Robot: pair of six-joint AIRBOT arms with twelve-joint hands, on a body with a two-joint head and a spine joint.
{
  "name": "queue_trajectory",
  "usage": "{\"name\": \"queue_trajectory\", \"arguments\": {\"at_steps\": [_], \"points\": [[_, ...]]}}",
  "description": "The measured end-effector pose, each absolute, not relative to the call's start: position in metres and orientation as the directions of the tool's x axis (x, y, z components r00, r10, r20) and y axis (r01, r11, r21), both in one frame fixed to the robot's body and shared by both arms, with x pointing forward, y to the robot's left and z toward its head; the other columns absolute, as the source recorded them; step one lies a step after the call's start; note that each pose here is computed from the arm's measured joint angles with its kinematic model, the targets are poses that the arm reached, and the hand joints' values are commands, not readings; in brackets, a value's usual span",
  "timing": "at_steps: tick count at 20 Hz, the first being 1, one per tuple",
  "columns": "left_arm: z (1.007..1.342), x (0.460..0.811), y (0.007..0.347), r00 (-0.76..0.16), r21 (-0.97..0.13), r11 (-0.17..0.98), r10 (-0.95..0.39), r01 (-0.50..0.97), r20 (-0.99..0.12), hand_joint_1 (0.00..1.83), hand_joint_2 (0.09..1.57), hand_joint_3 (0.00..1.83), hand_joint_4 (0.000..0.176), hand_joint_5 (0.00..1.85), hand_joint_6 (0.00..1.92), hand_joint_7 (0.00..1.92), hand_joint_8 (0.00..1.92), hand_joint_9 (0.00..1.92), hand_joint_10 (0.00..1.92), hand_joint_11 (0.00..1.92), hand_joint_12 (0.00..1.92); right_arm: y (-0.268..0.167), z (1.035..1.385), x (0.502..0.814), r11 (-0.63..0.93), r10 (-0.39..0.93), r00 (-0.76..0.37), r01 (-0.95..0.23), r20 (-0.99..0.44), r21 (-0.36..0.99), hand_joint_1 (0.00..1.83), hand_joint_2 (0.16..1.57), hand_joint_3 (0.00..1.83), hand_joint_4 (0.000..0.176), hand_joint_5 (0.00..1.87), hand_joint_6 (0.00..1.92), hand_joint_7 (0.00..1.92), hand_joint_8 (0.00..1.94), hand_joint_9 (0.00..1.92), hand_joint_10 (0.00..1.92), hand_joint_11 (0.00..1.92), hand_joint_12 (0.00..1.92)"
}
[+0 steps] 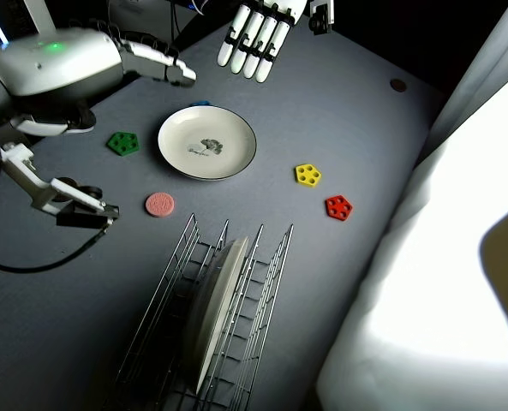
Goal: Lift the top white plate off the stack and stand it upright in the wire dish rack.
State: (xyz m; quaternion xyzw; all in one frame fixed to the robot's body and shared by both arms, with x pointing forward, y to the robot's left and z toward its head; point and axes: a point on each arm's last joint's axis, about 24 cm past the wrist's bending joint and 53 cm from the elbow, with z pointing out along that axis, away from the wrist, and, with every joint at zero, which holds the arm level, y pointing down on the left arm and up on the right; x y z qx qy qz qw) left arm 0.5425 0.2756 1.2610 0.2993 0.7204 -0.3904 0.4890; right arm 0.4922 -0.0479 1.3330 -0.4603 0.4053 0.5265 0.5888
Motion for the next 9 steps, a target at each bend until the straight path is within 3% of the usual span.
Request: {"name": "queue_trajectory", "arguments": {"at_steps": [9], "points": [[1.273,0.551,0.296,-0.321,-0.248,0.552,0.038,0.796,-0.946,0.23,0.86,0.00,0.000,0.04,0.00,0.05,0.00,0.05,0.00,0.10,0.00,-0.050,1.326,0.493,0.023,0.199,0.165,-0.986,-0.966,-0.164,0.60,0.97,0.00,0.000,0.40,0.00,0.44,0.00,0.44,0.00,0.50,0.01]]}}
